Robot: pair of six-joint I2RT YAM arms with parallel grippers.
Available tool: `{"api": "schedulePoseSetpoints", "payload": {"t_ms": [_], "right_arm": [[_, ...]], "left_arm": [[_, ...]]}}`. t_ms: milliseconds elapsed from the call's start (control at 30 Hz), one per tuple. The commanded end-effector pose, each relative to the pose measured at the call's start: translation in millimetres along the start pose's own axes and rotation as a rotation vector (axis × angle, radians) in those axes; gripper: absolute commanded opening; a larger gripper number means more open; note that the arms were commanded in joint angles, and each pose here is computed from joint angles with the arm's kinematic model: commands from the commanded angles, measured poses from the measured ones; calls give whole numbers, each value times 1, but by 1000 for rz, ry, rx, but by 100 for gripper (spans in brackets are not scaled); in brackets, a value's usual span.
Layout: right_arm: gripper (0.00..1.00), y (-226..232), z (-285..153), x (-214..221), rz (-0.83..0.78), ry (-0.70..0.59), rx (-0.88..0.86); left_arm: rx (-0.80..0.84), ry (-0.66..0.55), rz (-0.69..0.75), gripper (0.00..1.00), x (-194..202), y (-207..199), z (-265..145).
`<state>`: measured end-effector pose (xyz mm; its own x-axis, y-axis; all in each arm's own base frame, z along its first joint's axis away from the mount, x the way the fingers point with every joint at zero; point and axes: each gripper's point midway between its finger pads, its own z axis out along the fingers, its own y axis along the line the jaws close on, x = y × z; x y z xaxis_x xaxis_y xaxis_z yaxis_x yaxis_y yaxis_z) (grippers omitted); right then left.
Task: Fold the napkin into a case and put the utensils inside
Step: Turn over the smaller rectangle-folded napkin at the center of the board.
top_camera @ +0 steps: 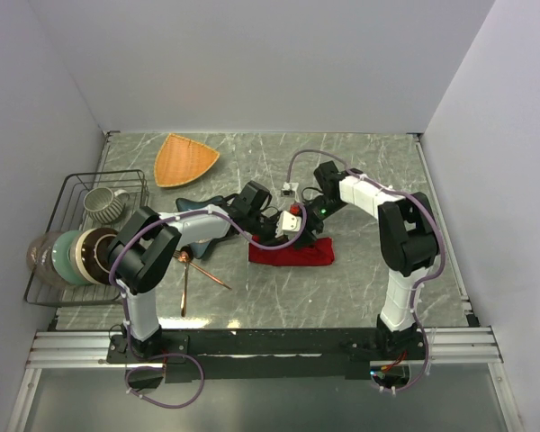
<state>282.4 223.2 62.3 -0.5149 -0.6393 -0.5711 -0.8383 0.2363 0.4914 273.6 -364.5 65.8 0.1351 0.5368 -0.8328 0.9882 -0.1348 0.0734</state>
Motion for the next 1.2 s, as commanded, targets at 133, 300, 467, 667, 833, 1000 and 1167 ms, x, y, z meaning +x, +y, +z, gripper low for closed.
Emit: {"api": "schedulePoseSetpoints", "payload": {"t_ms": [133,300,467,667,833,1000,1167], "right_arm": [[65,1,14,14,0,55,13],[53,-3,15,13,13,55,39],[29,-5,15,11,19,53,51],[0,-1,7,-2,20,25,69],[0,-14,-17,-15,-40,-4,193],[0,-48,-57,-43,-117,-62,442],[0,-79,-92,-73,-202,-161,693]], "left_arm": [[1,-93,75,1,-33,5,-10],[6,-97,63,1,-33,5,-10],[12,-93,61,1,-31,2,-11],[-22,-108,40,27,-40,7,-22],[-121,-172,-18,69,-77,19,-72],[-271,-189,-90,98,-91,36,-127],[-367,-151,-201,99,-76,49,-156]]}}
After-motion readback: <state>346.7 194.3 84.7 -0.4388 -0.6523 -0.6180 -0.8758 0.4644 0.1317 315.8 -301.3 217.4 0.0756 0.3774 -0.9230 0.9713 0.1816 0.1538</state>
